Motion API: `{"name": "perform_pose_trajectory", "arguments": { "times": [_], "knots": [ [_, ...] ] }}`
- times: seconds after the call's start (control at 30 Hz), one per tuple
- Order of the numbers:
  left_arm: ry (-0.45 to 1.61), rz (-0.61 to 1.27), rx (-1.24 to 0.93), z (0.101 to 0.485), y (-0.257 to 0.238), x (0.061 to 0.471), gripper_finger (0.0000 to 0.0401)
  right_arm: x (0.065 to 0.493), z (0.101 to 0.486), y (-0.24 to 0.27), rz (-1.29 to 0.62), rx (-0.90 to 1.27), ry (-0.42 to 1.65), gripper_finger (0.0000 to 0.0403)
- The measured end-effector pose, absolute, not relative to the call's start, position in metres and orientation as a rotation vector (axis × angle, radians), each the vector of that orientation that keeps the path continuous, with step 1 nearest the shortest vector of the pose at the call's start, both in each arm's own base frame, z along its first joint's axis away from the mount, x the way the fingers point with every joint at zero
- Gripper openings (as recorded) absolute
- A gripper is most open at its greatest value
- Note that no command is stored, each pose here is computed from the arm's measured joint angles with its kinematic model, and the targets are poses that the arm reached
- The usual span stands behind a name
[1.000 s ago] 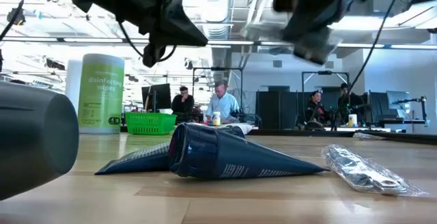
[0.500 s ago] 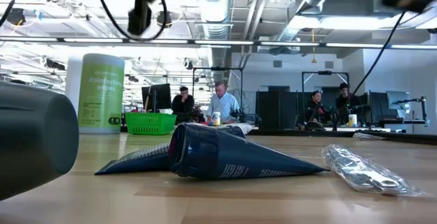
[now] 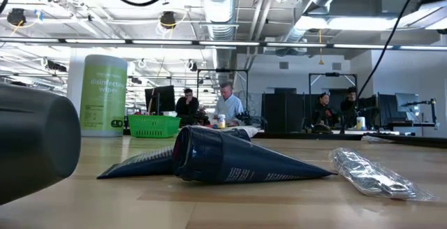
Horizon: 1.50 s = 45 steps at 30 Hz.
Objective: Pick & Place Travel size toiletries
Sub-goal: Put the black comb into the top green bin
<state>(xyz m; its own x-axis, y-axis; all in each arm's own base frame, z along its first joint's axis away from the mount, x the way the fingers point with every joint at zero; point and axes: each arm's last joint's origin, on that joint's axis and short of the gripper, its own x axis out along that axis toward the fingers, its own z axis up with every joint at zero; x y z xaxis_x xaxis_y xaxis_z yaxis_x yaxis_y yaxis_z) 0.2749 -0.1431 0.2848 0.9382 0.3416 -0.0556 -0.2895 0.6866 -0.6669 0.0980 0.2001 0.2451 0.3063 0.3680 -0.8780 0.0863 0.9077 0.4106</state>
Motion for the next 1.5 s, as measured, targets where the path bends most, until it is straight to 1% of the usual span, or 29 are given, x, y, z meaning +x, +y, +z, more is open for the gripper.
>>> {"name": "perform_pose_trajectory", "arguments": {
  "times": [0.17, 0.33, 0.53, 0.63, 0.77, 1.0, 1.17, 1.3, 1.5],
  "knots": [
    [-0.062, 0.363, -0.719, 0.279, -0.155, 0.291, 0.0001, 0.088, 0.231, 0.214, 0.177, 0.365, 1.297, 0.0],
    [-0.045, 0.361, -0.726, 0.27, -0.168, 0.308, 0.0001, 0.088, 0.222, 0.222, 0.155, 0.341, 1.319, 0.0],
    [-0.052, 0.371, -0.741, 0.268, -0.174, 0.313, 0.0001, 0.104, 0.238, 0.221, 0.182, 0.299, 1.283, 0.0],
    [-0.062, 0.381, -0.745, 0.269, -0.173, 0.313, 0.0001, 0.121, 0.254, 0.215, 0.211, 0.287, 1.234, 0.0],
    [-0.078, 0.386, -0.76, 0.272, -0.17, 0.314, 0.0001, 0.146, 0.285, 0.203, 0.238, 0.307, 1.112, 0.0],
    [-0.127, 0.367, -0.76, 0.28, -0.169, 0.315, 0.0013, 0.193, 0.368, 0.173, 0.234, 0.343, 0.775, 0.0],
    [-0.162, 0.251, -0.729, 0.29, -0.164, 0.32, 0.0037, 0.218, 0.418, 0.145, 0.222, 0.407, 0.518, 0.0],
    [-0.234, 0.163, -0.697, 0.301, -0.155, 0.324, 0.0072, 0.233, 0.435, 0.126, 0.209, 0.483, 0.399, 0.0],
    [-0.296, 0.172, -0.654, 0.314, -0.142, 0.325, 0.0124, 0.252, 0.432, 0.105, 0.164, 0.563, 0.4, 0.0]
  ]
}}
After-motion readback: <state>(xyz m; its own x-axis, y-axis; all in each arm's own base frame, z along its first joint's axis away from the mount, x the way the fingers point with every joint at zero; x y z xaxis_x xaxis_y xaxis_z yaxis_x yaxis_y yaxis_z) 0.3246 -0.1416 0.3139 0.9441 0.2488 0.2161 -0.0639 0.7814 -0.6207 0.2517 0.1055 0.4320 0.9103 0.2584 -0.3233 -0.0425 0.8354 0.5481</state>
